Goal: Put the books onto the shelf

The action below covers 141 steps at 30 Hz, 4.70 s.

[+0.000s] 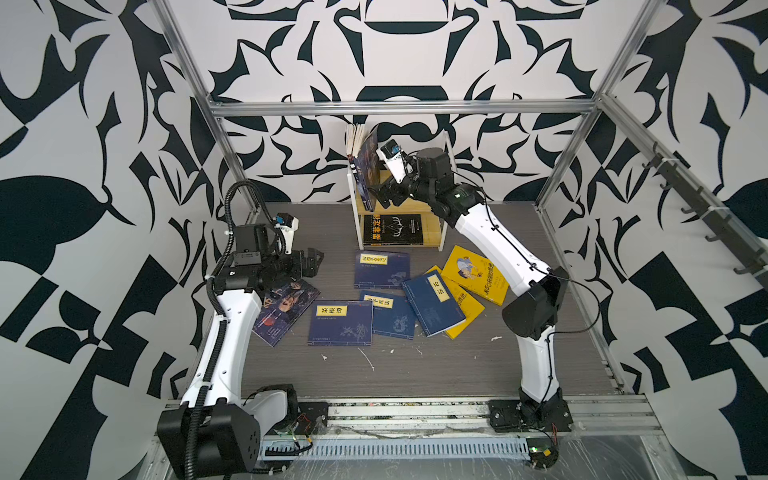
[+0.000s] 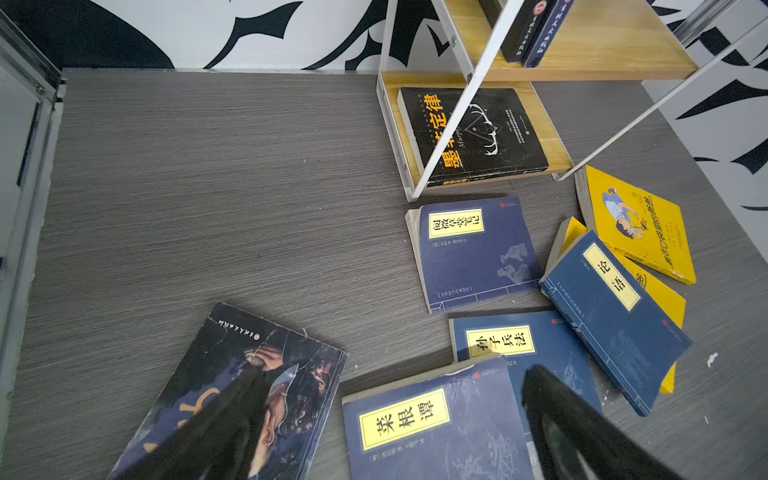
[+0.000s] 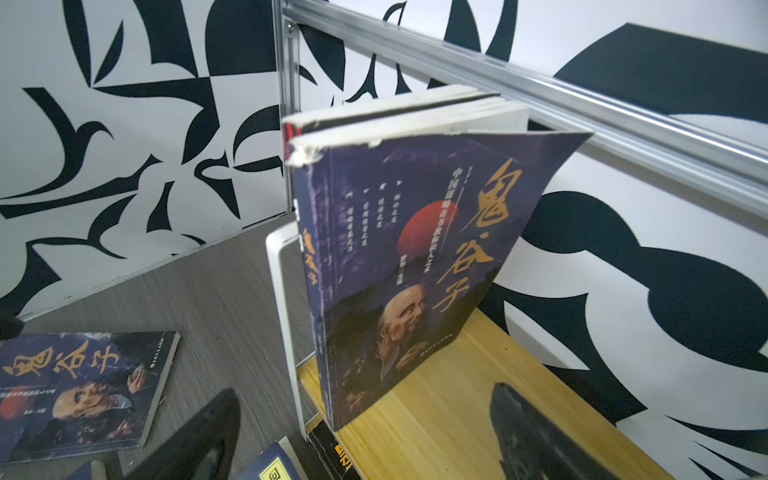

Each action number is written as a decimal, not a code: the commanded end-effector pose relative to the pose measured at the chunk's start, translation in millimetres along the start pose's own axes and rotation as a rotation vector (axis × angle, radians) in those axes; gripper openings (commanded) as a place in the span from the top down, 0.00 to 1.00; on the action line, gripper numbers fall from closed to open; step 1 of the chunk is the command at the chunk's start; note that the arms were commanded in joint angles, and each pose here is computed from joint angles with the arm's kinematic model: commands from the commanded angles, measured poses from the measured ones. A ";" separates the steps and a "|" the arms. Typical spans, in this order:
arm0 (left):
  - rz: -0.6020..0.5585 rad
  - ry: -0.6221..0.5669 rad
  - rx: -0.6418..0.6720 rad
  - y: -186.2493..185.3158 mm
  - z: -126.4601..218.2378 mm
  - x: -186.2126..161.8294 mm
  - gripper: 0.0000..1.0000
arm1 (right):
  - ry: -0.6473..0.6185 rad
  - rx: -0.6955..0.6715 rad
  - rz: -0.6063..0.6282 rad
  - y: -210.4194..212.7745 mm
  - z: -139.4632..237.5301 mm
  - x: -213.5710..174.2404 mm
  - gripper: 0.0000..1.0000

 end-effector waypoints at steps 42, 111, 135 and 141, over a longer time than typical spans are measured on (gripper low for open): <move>0.807 -0.095 0.333 148.1 15.5 -74.4 0.01 | 0.292 0.070 -0.481 173.4 43.4 -204.4 0.08; 1.079 0.178 -0.008 143.3 -68.5 -115.3 0.40 | 0.473 0.392 -0.897 254.3 -179.6 -237.9 0.29; 1.019 0.116 -0.050 122.3 -45.1 -82.5 1.00 | 0.394 0.335 -0.864 229.6 -153.6 -218.9 0.29; 0.989 0.124 -0.076 111.3 -47.8 -76.0 1.00 | 0.322 0.308 -0.809 219.8 -127.0 -203.1 0.23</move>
Point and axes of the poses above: each gripper's point midway between its finger pads, its own z axis back along the fingers, its own y axis along the line the jaws close on, x = y × z, the point moved 6 cm from there along z, back along the fingers, and after that the axes turned 2 degrees about -z, right-handed, at the moved point
